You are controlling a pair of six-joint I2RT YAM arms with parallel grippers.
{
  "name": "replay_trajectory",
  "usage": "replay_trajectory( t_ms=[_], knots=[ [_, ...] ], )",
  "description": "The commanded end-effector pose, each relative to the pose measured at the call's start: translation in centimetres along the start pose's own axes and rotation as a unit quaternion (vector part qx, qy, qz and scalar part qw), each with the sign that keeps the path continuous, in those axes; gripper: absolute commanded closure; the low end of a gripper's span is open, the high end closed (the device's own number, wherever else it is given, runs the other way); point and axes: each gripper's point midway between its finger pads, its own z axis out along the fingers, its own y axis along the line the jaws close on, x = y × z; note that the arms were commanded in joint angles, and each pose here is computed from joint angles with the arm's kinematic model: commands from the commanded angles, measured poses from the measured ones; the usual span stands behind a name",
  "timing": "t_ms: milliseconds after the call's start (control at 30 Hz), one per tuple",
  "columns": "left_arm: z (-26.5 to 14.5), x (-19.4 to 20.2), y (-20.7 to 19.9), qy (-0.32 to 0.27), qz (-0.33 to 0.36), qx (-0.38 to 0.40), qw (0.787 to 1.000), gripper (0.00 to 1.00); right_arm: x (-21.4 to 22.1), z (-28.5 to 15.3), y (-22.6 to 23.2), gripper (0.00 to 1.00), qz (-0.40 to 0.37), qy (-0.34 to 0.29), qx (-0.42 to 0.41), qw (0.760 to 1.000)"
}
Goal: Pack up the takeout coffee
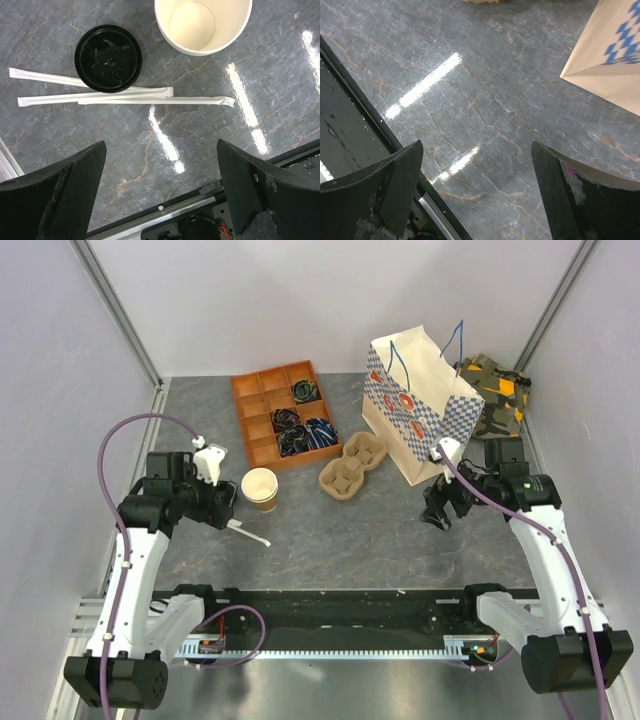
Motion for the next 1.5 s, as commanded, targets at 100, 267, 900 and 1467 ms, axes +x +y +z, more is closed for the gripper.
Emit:
replay_trajectory(
  t_ms=[100, 267, 900, 1467],
  knots=[
    [-1.2, -5.1, -0.1, -0.077, -0.012, 0.014, 0.997, 0.0, -1.0, 2.8, 1.0, 0.02, -0.021, 0.003, -0.023, 1.0],
    [0.4, -6.5, -0.8, -0.076, -0.057, 0.049, 0.994, 0.0, -3.4, 5.5, 4.1, 0.02, -0.081, 0.015, -0.044, 0.996],
    [7.9, -9.0, 0.0, -0.016, -0.091, 0.085, 0.992, 0.49, -13.6, 15.6, 9.7, 0.02, -0.032, -0.039, -0.127, 0.991],
    [11.4, -7.7, 0.4, 0.043, -0.095, 0.063, 0.993, 0.61, -14.3, 18.2, 9.9, 0.04, -0.006, -0.045, -0.14, 0.989]
  ],
)
